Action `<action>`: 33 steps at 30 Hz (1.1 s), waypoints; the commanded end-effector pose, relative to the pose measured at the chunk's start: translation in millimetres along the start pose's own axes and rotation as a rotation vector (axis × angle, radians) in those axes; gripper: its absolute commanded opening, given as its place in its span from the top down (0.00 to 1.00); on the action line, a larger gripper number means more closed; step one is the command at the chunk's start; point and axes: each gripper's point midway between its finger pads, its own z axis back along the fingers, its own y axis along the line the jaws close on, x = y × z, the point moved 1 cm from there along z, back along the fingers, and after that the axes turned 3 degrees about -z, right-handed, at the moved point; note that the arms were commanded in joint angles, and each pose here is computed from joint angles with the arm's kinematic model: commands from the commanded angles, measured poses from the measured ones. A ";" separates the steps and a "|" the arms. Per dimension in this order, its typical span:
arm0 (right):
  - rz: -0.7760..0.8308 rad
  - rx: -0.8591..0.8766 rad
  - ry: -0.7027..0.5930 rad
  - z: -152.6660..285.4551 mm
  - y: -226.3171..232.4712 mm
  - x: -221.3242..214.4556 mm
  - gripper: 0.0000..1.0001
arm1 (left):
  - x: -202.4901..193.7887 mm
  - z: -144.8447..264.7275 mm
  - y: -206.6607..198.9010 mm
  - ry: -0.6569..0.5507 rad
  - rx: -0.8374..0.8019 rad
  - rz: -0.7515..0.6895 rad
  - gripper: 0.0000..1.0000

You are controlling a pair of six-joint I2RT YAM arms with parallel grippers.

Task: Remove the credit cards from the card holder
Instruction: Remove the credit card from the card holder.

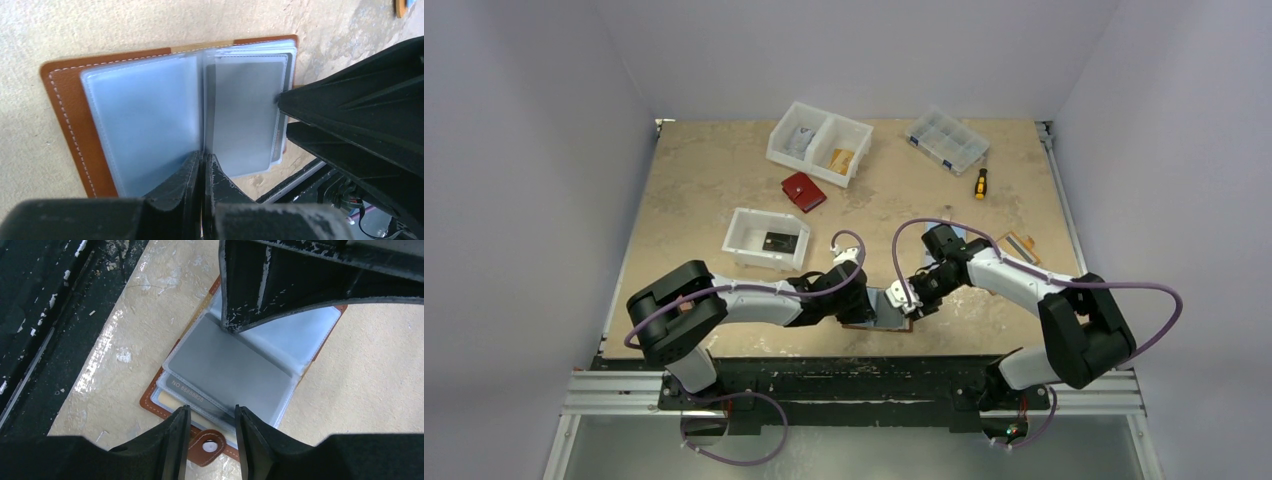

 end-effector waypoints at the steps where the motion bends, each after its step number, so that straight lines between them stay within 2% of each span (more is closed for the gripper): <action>1: 0.047 -0.022 0.014 0.4 -4.2 -2.2 0.53 | -8.7 0.8 16.9 0.033 0.041 0.040 1.00; 9: 0.058 -0.010 -0.022 -1.6 -2.5 7.5 0.49 | -14.8 -2.7 17.7 0.058 0.030 0.048 1.00; 15: 0.018 0.008 -0.105 12.3 -5.1 36.3 0.49 | -18.2 -2.9 14.2 0.079 0.010 0.049 1.00; 22: -0.012 0.068 -0.120 23.3 18.2 47.5 0.49 | -20.9 -4.0 10.8 0.095 -0.011 0.047 1.00; 33: -0.010 0.085 0.017 18.5 38.0 14.6 0.66 | -26.2 -7.6 9.0 0.119 -0.033 0.054 1.00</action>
